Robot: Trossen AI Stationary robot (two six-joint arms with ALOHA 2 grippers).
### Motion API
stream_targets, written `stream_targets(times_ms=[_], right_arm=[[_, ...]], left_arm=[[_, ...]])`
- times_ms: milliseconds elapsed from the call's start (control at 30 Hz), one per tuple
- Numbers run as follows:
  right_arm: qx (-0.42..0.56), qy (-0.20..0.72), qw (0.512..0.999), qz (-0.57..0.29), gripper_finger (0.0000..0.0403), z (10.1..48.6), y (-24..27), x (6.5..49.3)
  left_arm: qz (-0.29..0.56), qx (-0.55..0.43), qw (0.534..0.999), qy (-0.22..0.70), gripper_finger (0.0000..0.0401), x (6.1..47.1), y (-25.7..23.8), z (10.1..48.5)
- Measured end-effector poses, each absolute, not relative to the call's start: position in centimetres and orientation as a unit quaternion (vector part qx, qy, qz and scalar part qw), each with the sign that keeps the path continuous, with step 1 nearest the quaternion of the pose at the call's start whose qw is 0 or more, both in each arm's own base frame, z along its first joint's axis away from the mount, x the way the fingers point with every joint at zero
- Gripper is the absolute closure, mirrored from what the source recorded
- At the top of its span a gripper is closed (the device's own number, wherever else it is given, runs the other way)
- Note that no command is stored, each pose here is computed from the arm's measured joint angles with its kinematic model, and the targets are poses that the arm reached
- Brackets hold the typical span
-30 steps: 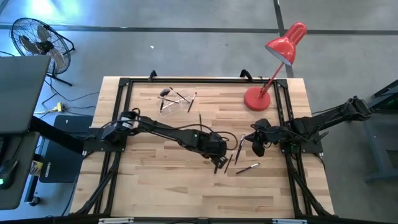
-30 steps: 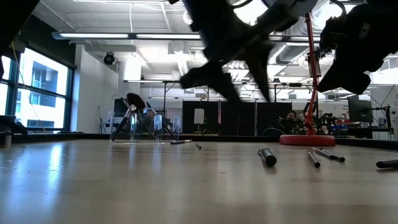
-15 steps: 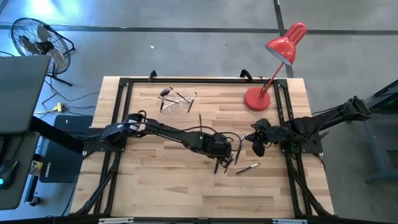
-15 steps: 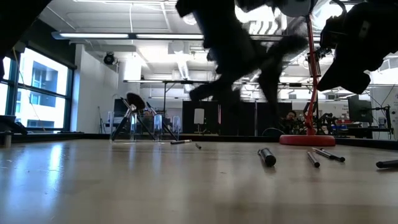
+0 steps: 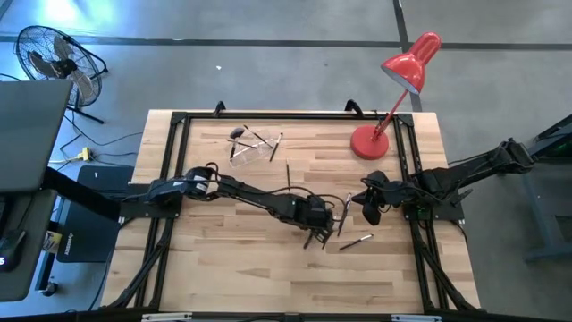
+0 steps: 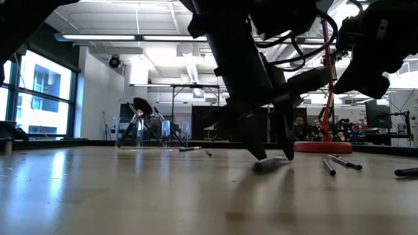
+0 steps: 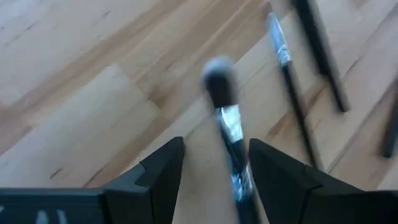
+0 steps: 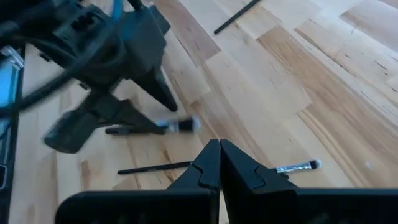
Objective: Put items in baskets/containers
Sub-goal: Put the foundation brush into the transparent organizer
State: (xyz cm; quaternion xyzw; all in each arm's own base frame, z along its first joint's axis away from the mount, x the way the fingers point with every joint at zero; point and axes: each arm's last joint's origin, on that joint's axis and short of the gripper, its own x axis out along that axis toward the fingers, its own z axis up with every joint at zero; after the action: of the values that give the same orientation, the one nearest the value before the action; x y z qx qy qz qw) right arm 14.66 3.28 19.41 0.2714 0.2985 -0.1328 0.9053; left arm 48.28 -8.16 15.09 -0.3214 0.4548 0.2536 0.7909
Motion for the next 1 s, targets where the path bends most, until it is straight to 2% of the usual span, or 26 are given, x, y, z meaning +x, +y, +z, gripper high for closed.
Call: stream_targets(times_ms=[100, 200, 267, 400, 433, 733, 1000], right_arm=[[0.273, 0.299, 0.905, -0.131, 0.0403, 19.4, 3.3, 14.7], [0.273, 0.297, 0.906, -0.130, 0.0403, 19.4, 3.3, 14.7], [0.273, 0.297, 0.906, -0.130, 0.0403, 19.4, 3.3, 14.7], [0.274, 0.296, 0.906, -0.129, 0.0403, 19.5, 3.3, 14.7], [0.274, 0.295, 0.906, -0.129, 0.0403, 19.5, 3.3, 14.7], [0.271, 0.294, 0.907, -0.128, 0.0403, 19.5, 3.3, 14.7], [0.271, 0.294, 0.908, -0.129, 0.0403, 19.5, 3.3, 14.7]], left_arm=[[0.254, -0.320, 0.786, 0.464, 0.0219, 48.3, -8.2, 14.3], [0.258, -0.313, 0.782, 0.473, 0.0240, 48.2, -8.1, 14.2], [0.256, -0.304, 0.782, 0.480, 0.0271, 48.1, -8.1, 14.1], [0.233, -0.278, 0.788, 0.498, 0.0368, 48.0, -8.1, 13.9], [0.222, -0.272, 0.790, 0.503, 0.0379, 48.0, -8.1, 13.9], [0.199, -0.258, 0.798, 0.507, 0.0388, 47.2, -7.8, 16.5], [0.166, -0.214, 0.856, 0.440, 0.0389, 46.7, -7.0, 22.3]])
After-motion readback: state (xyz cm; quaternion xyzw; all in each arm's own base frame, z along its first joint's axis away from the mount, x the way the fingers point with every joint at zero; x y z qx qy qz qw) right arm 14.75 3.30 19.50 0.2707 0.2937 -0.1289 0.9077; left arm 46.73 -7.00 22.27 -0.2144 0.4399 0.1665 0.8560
